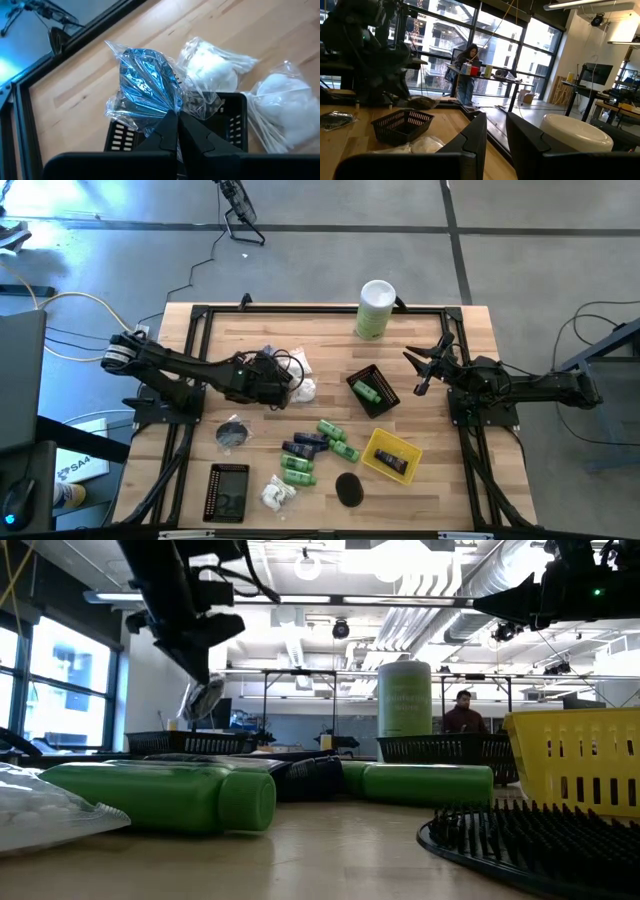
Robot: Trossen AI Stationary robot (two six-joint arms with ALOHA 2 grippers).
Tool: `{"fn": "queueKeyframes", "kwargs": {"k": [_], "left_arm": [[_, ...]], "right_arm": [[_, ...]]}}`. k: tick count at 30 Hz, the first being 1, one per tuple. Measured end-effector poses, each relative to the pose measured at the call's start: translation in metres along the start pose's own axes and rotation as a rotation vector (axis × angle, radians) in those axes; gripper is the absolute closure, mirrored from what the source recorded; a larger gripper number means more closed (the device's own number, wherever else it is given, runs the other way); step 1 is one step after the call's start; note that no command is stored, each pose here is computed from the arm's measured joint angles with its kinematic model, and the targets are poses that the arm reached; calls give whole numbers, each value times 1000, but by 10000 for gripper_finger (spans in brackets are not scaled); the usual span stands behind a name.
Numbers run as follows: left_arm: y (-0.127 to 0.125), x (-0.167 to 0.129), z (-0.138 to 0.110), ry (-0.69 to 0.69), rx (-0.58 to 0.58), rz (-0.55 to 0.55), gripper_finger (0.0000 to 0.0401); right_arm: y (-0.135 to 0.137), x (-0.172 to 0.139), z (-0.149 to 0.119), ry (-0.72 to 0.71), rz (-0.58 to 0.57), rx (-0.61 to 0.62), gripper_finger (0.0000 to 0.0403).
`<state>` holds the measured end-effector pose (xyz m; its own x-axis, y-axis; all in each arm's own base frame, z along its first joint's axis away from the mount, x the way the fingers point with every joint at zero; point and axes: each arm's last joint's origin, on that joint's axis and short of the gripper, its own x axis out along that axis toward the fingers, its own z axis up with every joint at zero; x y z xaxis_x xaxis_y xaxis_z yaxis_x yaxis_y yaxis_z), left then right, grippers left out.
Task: Pick & Place Travel size toiletries
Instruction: Put the hairbrush into the top left black bin
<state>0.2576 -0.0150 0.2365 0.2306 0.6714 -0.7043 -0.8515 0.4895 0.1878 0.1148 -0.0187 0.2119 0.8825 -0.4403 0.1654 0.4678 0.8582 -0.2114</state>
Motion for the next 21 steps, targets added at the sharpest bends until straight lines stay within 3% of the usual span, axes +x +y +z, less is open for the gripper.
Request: {"fn": "queueKeyframes", "kwargs": {"k": [14, 21], "left_arm": [[-18, 20, -15, 104, -74, 41, 400], [-22, 28, -21, 129, -50, 70, 400]], "right_arm": [[0, 0, 0, 0, 0, 0, 337], [0, 0, 0, 0, 0, 0, 337]]}}
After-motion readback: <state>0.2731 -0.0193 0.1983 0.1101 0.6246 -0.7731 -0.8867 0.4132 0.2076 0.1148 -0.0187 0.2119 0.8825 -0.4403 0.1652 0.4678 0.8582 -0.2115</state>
